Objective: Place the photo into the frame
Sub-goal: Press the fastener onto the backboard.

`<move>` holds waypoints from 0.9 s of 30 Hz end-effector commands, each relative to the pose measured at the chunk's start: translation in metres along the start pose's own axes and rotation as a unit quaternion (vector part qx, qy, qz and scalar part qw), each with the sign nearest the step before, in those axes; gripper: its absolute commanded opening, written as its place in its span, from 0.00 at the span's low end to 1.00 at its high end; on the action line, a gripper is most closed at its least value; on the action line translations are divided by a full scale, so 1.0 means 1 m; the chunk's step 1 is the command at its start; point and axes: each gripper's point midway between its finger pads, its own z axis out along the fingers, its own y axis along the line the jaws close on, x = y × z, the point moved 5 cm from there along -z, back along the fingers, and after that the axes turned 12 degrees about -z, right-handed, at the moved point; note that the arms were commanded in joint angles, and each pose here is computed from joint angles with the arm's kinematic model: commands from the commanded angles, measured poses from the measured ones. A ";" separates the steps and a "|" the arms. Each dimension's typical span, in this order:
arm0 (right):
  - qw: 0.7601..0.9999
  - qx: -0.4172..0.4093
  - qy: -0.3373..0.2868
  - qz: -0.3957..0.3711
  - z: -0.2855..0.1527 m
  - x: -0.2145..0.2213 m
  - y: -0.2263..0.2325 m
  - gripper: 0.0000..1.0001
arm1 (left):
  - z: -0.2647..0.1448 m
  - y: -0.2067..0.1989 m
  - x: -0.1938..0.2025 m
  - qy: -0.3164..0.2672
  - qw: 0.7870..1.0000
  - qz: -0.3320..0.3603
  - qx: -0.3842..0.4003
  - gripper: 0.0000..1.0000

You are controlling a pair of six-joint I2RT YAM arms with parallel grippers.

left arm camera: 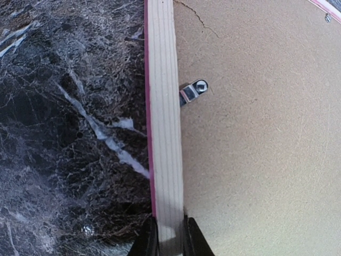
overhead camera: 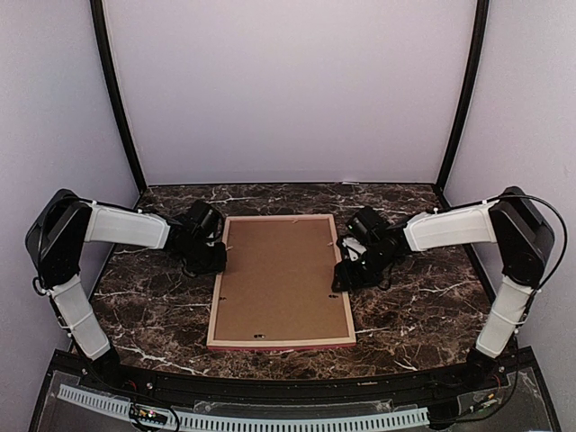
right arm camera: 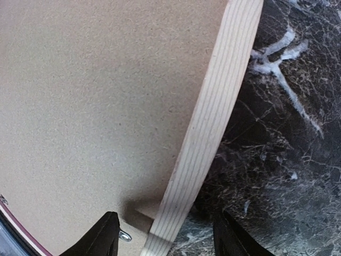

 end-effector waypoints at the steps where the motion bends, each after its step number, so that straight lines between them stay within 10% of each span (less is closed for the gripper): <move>1: 0.999 0.031 0.017 -0.020 0.005 0.001 -0.003 0.62 | 0.011 0.006 0.012 0.030 0.999 0.009 -0.016 0.02; 27: 0.990 0.013 0.080 -0.118 0.011 0.017 0.016 0.65 | 0.012 0.006 0.011 0.030 0.999 0.010 -0.018 0.02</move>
